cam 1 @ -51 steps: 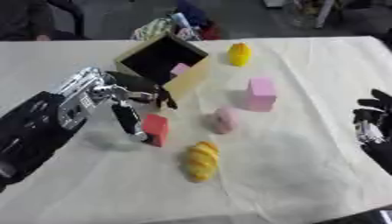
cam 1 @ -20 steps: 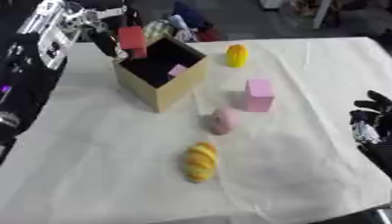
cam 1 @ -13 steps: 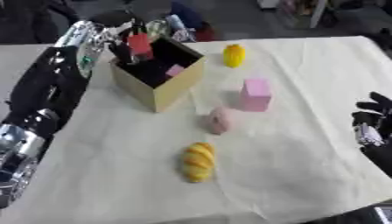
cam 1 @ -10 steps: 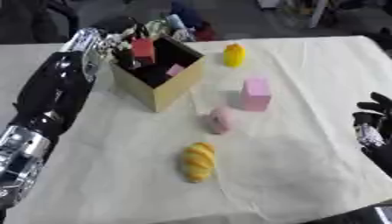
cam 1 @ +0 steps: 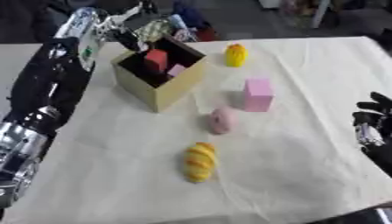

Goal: Pick up objects on the table and place them in the box.

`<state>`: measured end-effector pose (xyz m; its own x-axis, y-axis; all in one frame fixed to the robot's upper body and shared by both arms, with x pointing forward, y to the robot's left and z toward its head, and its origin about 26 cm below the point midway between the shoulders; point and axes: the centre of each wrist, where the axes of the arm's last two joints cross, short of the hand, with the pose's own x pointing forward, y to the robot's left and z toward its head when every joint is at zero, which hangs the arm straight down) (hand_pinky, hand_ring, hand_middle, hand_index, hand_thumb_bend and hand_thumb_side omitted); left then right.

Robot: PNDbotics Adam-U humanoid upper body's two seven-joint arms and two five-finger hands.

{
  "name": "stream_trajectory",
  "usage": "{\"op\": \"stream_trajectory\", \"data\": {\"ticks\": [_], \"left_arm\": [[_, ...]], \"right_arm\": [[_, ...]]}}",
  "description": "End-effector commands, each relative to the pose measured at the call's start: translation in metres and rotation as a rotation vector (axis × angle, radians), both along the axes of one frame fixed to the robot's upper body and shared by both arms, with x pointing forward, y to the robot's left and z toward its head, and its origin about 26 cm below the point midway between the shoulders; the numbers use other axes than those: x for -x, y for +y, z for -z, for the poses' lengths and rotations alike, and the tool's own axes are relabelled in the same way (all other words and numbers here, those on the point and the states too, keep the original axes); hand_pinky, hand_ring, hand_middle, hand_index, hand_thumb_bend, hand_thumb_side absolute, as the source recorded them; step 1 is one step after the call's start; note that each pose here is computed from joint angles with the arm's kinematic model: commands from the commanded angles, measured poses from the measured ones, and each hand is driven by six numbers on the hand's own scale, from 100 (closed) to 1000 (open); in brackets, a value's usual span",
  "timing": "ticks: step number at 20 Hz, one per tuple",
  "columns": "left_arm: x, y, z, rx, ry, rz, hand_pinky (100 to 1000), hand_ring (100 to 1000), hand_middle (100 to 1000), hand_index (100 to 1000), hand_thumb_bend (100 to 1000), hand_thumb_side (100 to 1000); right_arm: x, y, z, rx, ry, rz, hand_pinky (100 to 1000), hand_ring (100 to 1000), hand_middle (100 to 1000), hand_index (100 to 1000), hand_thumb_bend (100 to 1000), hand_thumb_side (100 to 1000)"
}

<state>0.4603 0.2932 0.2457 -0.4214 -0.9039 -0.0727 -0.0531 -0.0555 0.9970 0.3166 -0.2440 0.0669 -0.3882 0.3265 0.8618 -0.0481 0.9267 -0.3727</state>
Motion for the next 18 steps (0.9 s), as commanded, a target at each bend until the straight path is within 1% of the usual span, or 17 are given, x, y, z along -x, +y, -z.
{"op": "stream_trajectory", "data": {"ticks": [1, 2, 3, 4, 7, 10, 15, 18], "left_arm": [[0.018, -0.012, -0.029, -0.054, 0.033, 0.206, 803, 721, 719, 837, 387, 100], [0.023, -0.019, -0.029, -0.083, 0.072, 0.261, 804, 725, 723, 838, 391, 105], [0.027, -0.027, -0.028, -0.117, 0.114, 0.313, 807, 729, 724, 839, 580, 148], [0.031, -0.035, -0.027, -0.153, 0.157, 0.358, 808, 730, 730, 839, 399, 113], [0.041, -0.058, -0.018, -0.266, 0.284, 0.464, 820, 753, 760, 853, 442, 161], [0.045, -0.070, -0.003, -0.351, 0.393, 0.508, 825, 766, 778, 864, 462, 193], [0.051, -0.076, 0.022, -0.424, 0.475, 0.557, 828, 777, 800, 881, 511, 259], [0.055, -0.080, 0.035, -0.451, 0.503, 0.598, 830, 782, 805, 887, 515, 266]], "right_arm": [[-0.002, -0.003, -0.008, 0.012, -0.026, -0.001, 848, 746, 756, 927, 100, 439], [-0.002, -0.002, -0.008, 0.013, -0.026, -0.003, 848, 746, 756, 927, 100, 439], [-0.002, -0.002, -0.008, 0.013, -0.027, -0.005, 848, 746, 756, 927, 100, 446], [-0.002, -0.002, -0.008, 0.014, -0.027, -0.005, 848, 746, 756, 927, 100, 439], [-0.003, -0.002, -0.008, 0.015, -0.027, -0.005, 848, 746, 756, 927, 100, 440], [-0.003, -0.002, -0.009, 0.015, -0.028, -0.007, 848, 745, 756, 927, 100, 440], [-0.003, -0.002, -0.009, 0.017, -0.030, -0.008, 848, 745, 756, 927, 100, 440], [-0.003, -0.002, -0.010, 0.017, -0.032, -0.009, 848, 745, 756, 927, 100, 440]]}}
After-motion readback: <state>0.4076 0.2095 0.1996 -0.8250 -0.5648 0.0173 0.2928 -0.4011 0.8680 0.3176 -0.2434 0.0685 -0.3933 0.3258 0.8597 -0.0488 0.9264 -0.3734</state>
